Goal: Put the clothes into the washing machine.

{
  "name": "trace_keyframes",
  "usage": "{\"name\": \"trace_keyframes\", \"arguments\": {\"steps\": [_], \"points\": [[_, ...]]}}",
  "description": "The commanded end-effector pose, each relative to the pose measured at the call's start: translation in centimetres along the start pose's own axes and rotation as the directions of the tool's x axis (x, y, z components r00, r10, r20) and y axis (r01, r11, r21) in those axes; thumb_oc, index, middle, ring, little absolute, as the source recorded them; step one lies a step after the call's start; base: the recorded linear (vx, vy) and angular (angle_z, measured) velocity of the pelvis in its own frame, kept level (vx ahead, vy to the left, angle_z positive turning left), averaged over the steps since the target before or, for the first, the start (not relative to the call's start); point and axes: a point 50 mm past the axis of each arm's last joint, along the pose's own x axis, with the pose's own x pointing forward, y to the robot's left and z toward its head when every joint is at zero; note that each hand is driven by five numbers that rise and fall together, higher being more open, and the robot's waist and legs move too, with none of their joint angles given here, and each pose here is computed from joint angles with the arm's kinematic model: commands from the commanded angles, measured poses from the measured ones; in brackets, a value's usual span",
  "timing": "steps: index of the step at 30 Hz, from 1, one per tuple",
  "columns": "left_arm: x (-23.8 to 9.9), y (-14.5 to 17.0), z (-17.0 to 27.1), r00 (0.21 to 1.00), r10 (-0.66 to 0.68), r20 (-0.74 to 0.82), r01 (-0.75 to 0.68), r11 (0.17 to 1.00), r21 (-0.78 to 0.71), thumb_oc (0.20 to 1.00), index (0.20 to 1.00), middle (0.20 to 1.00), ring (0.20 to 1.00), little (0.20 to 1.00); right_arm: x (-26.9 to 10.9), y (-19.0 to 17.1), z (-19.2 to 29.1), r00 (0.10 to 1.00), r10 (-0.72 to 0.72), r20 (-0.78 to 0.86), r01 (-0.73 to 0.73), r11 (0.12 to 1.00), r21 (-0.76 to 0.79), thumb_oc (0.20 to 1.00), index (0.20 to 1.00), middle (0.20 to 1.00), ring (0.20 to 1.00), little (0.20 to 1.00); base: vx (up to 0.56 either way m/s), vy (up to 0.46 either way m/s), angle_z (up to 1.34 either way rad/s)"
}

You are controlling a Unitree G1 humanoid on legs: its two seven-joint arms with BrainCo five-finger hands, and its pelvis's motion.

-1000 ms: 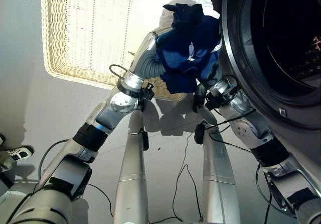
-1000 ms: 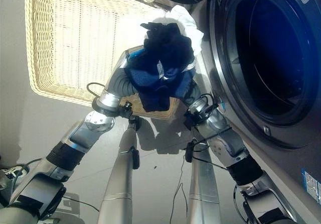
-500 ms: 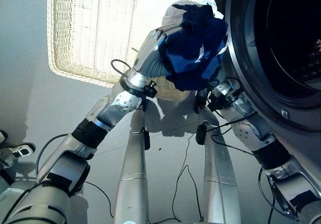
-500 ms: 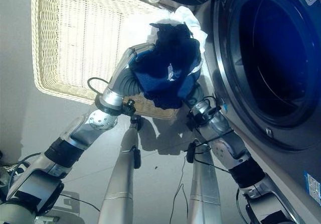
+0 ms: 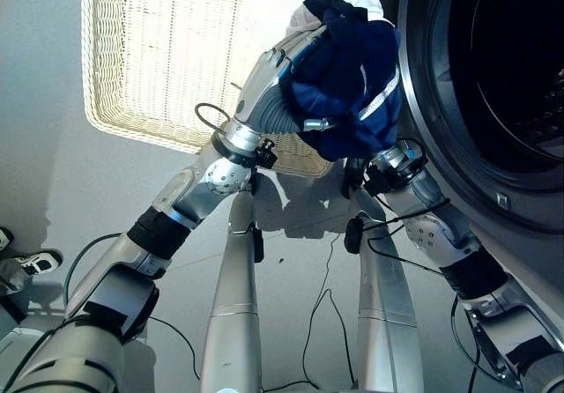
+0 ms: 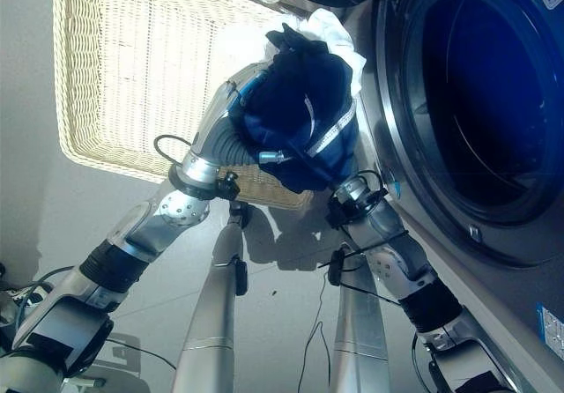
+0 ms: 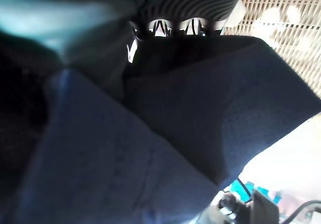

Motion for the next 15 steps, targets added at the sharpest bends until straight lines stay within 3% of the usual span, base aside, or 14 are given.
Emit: {"name": "trace_keyframes", "arguments": {"steps": [1,12,15], "points": [[0.2,0.0,1.3,0.999,-0.018,0.051,0.018,1.0,0.004,1.0,1.0,1.0,1.0,1.0,0.5,3.2,3.8,0.958,0.148,0.247,-0.163,0.986,0.041,0.2,0.2,0.2,0.2,0.2,0.0,0.0,0.0],[-0.3,0.0,0.4,0.995,-0.093,-0.026,0.093,0.996,0.003,1.0,1.0,1.0,1.0,1.0,0.0,2.2,5.1,0.936,0.102,0.335,-0.12,0.992,0.033,0.2,0.2,0.2,0.2,0.2,0.0,0.0,0.0],[-0.6,0.6,-0.2,0.997,-0.019,-0.074,0.02,1.0,0.01,1.0,1.0,1.0,1.0,1.0,-0.3,1.8,5.6,0.924,0.082,0.372,-0.106,0.994,0.042,0.2,0.2,0.2,0.2,0.2,0.0,0.0,0.0]]}}
